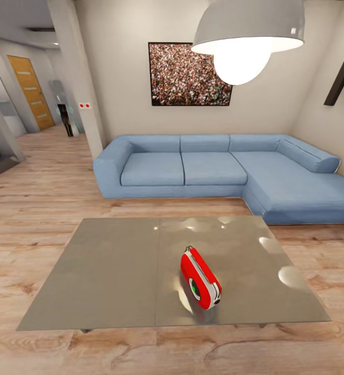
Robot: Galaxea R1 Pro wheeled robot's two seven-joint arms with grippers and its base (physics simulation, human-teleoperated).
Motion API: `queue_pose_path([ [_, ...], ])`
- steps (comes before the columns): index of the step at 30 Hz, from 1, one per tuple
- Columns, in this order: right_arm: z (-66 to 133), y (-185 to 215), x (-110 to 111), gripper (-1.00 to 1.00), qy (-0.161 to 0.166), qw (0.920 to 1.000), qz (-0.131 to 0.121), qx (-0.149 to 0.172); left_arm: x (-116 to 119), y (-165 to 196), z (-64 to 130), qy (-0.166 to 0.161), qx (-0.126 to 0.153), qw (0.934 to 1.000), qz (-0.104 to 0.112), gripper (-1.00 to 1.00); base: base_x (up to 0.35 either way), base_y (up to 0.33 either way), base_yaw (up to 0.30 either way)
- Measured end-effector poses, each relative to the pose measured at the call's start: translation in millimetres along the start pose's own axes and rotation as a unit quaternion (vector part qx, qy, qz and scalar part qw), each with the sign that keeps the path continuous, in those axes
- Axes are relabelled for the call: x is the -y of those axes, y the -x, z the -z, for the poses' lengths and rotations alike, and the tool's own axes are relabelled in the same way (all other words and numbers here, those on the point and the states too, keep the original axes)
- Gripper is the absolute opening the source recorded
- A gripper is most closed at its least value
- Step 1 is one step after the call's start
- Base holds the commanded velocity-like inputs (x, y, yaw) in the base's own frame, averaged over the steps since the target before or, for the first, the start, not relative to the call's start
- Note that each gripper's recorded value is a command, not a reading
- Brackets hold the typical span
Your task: Turn on the radio receiver that's on the table in the living room.
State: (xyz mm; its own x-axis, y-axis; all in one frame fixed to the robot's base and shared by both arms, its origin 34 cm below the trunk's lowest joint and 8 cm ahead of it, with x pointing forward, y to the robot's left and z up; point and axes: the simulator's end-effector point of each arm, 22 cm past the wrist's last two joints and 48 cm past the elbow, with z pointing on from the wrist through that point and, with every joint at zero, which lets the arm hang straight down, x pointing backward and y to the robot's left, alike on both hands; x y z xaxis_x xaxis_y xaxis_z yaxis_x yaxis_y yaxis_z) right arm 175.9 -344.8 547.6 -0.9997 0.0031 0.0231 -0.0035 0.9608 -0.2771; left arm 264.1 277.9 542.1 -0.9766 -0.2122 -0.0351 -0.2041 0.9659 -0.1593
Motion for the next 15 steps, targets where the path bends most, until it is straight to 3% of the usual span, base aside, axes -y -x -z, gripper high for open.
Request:
queue_pose_path([
  [5,3.3,-2,1,1.00,-0.023,0.9997,0.000,0.007,-3,4,1.0,0.008,0.006,1.0000,-0.001,-1.00,0.000,0.000,0.077],
  [15,5.0,3,-3,1.00,-0.021,0.9996,-0.004,0.016,-17,11,3.8,0.035,0.015,0.9993,-0.002,-1.00,0.000,0.000,0.070],
])
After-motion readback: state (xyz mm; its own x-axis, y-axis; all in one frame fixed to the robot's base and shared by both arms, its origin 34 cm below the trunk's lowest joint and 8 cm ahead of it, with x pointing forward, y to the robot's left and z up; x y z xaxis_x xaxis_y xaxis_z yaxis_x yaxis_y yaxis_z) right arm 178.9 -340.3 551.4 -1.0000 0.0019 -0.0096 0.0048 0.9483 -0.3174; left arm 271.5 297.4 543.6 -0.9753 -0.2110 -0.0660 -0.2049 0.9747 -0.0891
